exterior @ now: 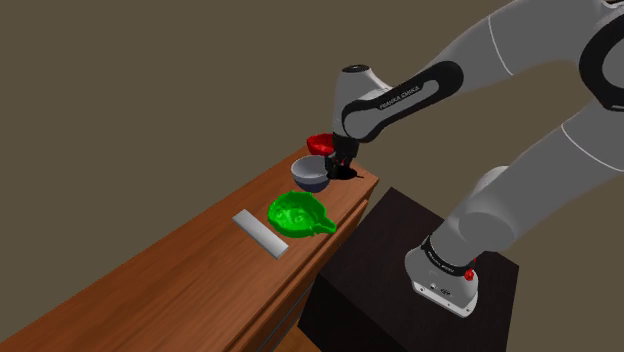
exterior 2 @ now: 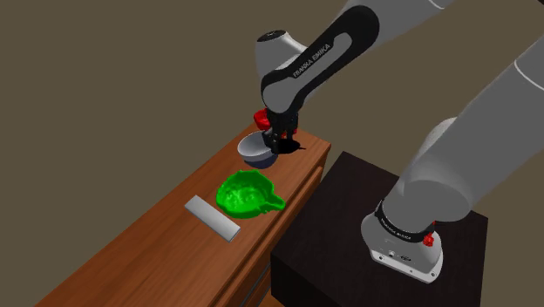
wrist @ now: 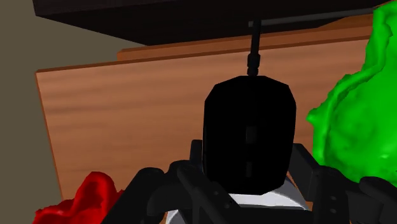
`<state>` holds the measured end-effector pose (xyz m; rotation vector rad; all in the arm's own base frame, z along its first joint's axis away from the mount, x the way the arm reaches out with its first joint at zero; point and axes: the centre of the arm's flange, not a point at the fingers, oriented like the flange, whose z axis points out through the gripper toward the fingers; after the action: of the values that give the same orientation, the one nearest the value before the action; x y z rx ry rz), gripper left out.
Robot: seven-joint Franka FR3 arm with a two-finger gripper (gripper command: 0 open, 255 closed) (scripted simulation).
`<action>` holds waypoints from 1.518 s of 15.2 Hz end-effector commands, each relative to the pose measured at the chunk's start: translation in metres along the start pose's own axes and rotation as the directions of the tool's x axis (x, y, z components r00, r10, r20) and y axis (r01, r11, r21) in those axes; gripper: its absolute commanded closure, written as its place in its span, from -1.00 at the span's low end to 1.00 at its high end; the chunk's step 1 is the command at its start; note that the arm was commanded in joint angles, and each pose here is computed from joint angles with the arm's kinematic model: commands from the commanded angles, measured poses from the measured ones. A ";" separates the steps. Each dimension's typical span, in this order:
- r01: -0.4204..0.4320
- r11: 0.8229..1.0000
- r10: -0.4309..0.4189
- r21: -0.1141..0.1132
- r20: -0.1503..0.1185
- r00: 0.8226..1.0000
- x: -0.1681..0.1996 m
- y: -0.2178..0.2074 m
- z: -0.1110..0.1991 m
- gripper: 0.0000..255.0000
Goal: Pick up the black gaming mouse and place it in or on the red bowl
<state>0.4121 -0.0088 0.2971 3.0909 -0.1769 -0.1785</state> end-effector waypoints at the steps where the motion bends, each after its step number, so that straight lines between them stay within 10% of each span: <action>1: 0.000 1.000 0.000 0.000 0.000 1.000 -0.001 0.001 -0.011 1.00; 23: 0.000 1.000 0.000 0.000 0.000 1.000 0.183 0.172 -0.010 1.00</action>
<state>0.5716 -0.1987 0.2971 3.0908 -0.1779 -0.1795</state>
